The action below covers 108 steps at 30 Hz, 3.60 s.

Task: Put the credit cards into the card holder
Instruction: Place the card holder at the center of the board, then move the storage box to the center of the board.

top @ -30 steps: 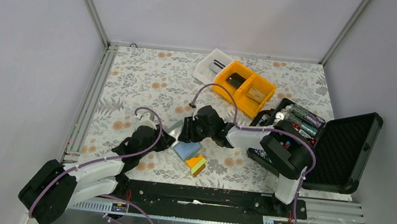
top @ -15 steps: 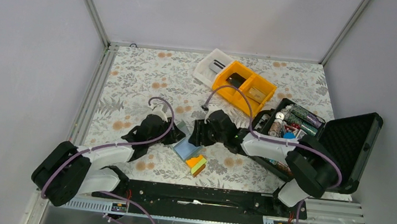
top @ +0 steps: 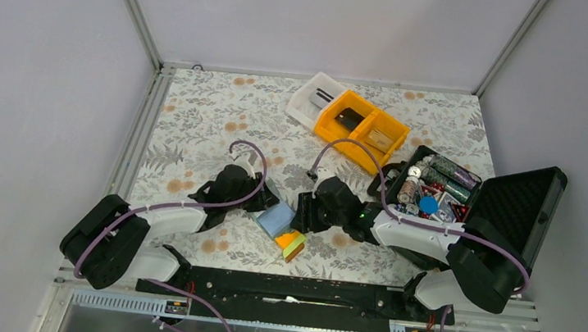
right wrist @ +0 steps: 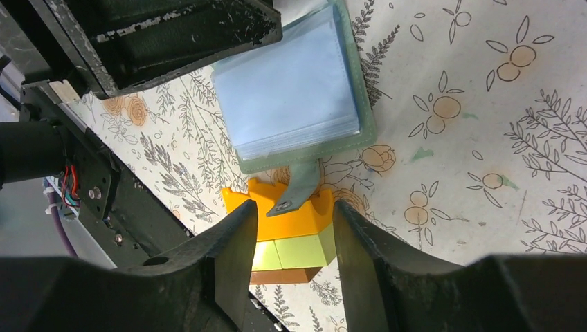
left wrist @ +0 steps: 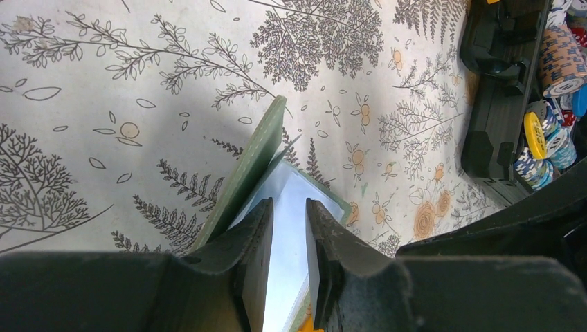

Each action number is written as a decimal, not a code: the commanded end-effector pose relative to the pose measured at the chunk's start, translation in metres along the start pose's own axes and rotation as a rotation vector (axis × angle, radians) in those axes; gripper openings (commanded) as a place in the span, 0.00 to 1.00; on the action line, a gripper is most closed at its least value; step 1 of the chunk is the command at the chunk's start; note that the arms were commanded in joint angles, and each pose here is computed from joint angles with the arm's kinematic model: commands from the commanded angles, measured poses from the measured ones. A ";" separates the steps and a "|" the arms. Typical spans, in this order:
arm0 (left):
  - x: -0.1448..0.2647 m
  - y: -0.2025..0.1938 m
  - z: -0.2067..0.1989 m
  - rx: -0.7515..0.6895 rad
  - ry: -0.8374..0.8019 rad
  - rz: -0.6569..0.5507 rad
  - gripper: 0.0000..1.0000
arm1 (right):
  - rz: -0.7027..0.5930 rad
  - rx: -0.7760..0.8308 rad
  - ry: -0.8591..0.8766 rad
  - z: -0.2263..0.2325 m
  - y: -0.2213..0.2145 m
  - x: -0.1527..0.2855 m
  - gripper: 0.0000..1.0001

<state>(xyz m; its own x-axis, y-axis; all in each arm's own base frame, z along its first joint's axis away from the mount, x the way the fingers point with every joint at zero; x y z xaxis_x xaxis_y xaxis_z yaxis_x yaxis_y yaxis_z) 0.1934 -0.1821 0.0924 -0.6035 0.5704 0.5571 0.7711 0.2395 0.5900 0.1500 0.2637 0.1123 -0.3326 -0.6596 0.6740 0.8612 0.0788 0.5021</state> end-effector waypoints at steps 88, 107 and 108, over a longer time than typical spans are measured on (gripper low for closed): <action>0.014 0.020 0.008 -0.125 0.123 -0.081 0.26 | -0.353 0.371 -0.519 -0.075 0.227 0.026 0.61; 0.019 0.020 0.002 -0.127 0.066 -0.097 0.25 | -0.166 0.608 -0.783 -0.157 0.296 -0.045 0.53; 0.019 0.020 0.002 -0.131 0.064 -0.095 0.25 | -0.156 0.610 -0.787 -0.161 0.297 -0.046 0.53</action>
<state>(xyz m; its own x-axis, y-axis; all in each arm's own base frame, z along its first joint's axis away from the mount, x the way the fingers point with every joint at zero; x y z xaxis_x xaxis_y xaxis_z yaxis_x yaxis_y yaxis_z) 0.1928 -0.1620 0.1050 -0.6624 0.4672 0.5856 0.7175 0.1709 0.6752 0.4656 0.2085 0.1305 -0.7467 -0.0840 0.6599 0.5387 0.5057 0.6739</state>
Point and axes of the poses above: each gripper's point midway between its finger pads, its own x axis back along the fingers, its own z axis along the line the jaws close on, y = z × x, the point moved 8 cm from there along x, back along the fingers, and after that the axes turned 5 degrees about -x, right-handed, at the moved point
